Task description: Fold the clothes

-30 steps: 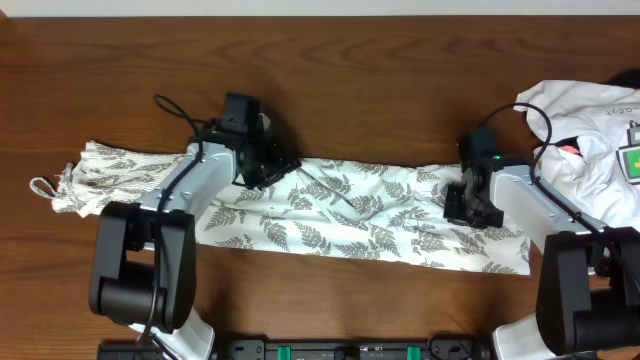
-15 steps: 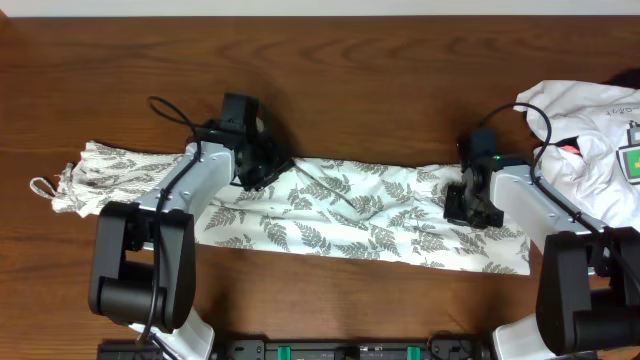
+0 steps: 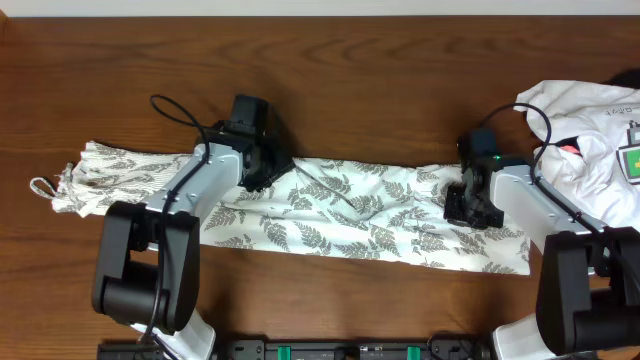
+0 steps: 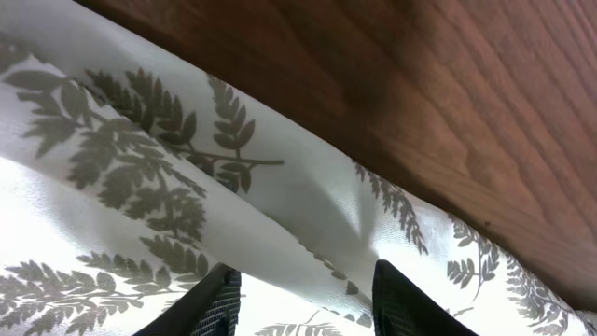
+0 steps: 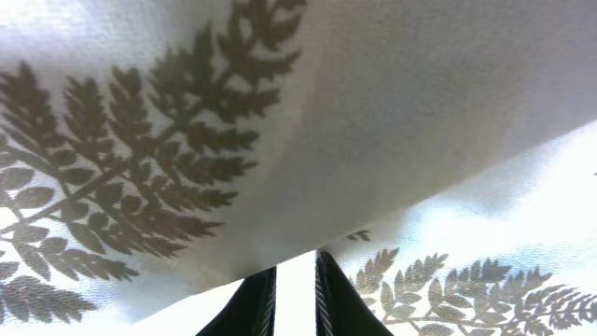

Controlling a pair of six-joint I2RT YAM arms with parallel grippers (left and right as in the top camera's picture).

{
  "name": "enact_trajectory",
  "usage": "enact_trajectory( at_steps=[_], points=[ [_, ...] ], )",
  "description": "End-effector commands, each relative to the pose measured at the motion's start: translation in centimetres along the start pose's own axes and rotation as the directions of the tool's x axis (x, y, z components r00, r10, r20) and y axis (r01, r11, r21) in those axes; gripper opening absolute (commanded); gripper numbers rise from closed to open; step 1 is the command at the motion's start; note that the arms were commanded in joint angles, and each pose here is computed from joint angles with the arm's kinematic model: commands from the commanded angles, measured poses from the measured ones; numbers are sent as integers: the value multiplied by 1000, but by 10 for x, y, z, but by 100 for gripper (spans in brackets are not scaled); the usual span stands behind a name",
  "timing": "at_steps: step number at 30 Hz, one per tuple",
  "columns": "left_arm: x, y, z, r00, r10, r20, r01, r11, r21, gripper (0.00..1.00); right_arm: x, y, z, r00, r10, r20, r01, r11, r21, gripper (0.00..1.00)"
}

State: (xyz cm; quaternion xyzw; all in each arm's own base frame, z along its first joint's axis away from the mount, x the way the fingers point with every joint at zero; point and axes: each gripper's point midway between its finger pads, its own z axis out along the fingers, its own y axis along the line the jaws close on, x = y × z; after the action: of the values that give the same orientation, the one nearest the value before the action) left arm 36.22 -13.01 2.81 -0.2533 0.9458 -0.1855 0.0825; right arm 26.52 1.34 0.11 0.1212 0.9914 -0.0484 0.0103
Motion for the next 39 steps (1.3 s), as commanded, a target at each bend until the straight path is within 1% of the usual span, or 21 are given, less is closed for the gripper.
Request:
enact_trajectory(
  at_steps=[1,2,6,7,8,9,11,14,20,23,28,33,34,36,38,39],
  points=[
    [-3,8,6,1000,-12,19,12,999,-38,47,1,-5,2,1000,2,-8,-1,1000,12,14],
    [-3,8,6,1000,-13,21,14,999,-42,46,1,-5,2,1000,1,-9,-1,1000,12,14],
    [-1,13,13,1000,-16,6,16,998,-60,29,2,-5,2,1000,1,-13,-1,1000,13,14],
    [1,14,16,1000,-17,0,17,998,-66,28,2,-5,2,1000,1,-13,-1,1000,13,14],
    [2,16,18,1000,-19,-8,19,997,-73,22,2,-5,2,1000,1,-14,-1,1000,13,14],
    [3,18,20,1000,-21,-13,19,997,-78,15,2,-5,2,1000,1,-14,-1,1000,14,13],
    [4,20,21,1000,-23,-20,21,996,-85,6,2,-5,2,1000,1,-15,-1,1000,14,14],
    [6,21,20,999,-18,-27,16,996,-93,6,2,-5,2,1000,1,-15,-1,1000,15,14],
    [26,38,2,996,-21,-91,5,986,-167,6,2,-5,2,1000,-6,-14,7,1000,15,14],
    [34,53,-13,995,-31,-99,6,970,-243,6,2,-5,2,1000,-6,-13,6,1000,14,14],
    [42,73,-28,993,5,-119,-45,940,-338,6,2,-5,2,1000,-6,-14,6,1000,15,14],
    [49,83,-23,991,-3,-133,-45,934,-353,6,2,-5,2,1000,-6,-14,7,1000,14,14],
    [51,85,-22,990,-6,-139,-45,933,-358,7,3,-5,2,1000,-6,-16,7,1000,15,14],
    [54,89,-22,989,-11,-149,-45,929,-368,23,3,-6,2,1000,-7,-18,7,1000,16,14],
    [57,92,-22,987,-13,-160,-48,925,-377,29,3,-6,2,1000,-7,-18,7,1000,16,14],
    [58,92,-23,986,-8,-165,-56,924,-378,30,3,-6,2,1000,-7,-18,7,1000,16,14]
  ],
)
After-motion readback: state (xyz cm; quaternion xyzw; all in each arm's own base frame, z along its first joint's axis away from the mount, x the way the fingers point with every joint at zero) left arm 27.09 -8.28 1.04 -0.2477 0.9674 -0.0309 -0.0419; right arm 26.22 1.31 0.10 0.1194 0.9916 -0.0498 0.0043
